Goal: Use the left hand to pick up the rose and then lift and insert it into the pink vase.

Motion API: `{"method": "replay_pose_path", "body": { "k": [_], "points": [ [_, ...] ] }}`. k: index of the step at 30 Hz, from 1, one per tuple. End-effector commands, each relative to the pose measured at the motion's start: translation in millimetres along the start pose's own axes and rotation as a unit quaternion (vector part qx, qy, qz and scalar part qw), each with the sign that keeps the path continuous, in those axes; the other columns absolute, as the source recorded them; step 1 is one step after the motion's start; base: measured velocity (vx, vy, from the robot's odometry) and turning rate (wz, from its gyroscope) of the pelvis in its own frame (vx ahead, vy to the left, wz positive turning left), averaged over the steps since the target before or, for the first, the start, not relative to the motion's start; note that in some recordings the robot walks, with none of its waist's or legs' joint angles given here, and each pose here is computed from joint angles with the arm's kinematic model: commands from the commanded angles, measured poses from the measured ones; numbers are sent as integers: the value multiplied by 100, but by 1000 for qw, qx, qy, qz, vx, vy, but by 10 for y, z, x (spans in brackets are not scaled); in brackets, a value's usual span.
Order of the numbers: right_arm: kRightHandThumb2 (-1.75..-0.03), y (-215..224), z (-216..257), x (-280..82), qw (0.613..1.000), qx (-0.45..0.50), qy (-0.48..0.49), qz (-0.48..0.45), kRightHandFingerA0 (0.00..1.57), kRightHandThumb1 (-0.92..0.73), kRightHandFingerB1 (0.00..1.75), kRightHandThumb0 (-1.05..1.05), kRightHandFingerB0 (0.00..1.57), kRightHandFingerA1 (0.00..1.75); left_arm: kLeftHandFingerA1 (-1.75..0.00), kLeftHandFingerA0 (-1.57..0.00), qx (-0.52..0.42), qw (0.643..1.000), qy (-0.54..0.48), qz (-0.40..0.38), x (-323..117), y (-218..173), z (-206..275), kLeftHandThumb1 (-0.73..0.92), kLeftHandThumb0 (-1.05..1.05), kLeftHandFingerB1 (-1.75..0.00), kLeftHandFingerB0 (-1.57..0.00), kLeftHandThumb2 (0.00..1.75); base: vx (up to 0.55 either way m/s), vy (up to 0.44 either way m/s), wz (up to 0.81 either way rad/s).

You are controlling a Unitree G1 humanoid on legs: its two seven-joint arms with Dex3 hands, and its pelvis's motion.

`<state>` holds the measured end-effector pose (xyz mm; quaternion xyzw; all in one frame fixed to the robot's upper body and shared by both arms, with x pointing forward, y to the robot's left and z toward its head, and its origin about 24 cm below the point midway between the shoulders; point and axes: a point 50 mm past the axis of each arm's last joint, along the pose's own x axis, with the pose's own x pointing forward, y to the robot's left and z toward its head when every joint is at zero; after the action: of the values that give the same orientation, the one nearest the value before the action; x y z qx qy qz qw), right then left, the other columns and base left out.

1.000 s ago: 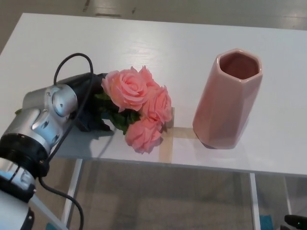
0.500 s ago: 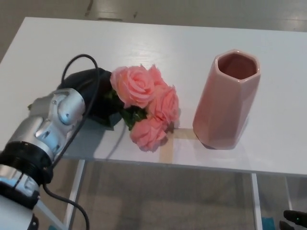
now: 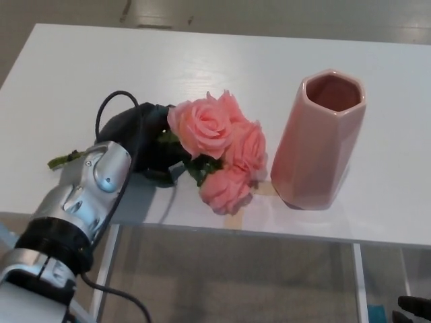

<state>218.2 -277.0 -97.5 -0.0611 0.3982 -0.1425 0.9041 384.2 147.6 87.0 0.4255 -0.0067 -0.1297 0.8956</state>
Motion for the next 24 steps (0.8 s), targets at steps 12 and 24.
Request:
{"method": "replay_pose_path", "body": {
  "k": [12, 24],
  "points": [
    [-58, -26, -25, -4, 1000, 1, 6, 2, 62, -63, 43, -32, 54, 48, -121, -97, -231, 971, -35, 59, 114, 531, 355, 87, -16, -87, -85, 66, 0, 0, 0],
    [-58, -51, -24, -4, 1000, -11, 8, -3, 62, -64, 43, -31, 54, 48, -124, -98, -344, 930, -127, 32, 140, 959, 974, 84, -12, -98, -86, 74, 0, 0, 0]
  ]
}}
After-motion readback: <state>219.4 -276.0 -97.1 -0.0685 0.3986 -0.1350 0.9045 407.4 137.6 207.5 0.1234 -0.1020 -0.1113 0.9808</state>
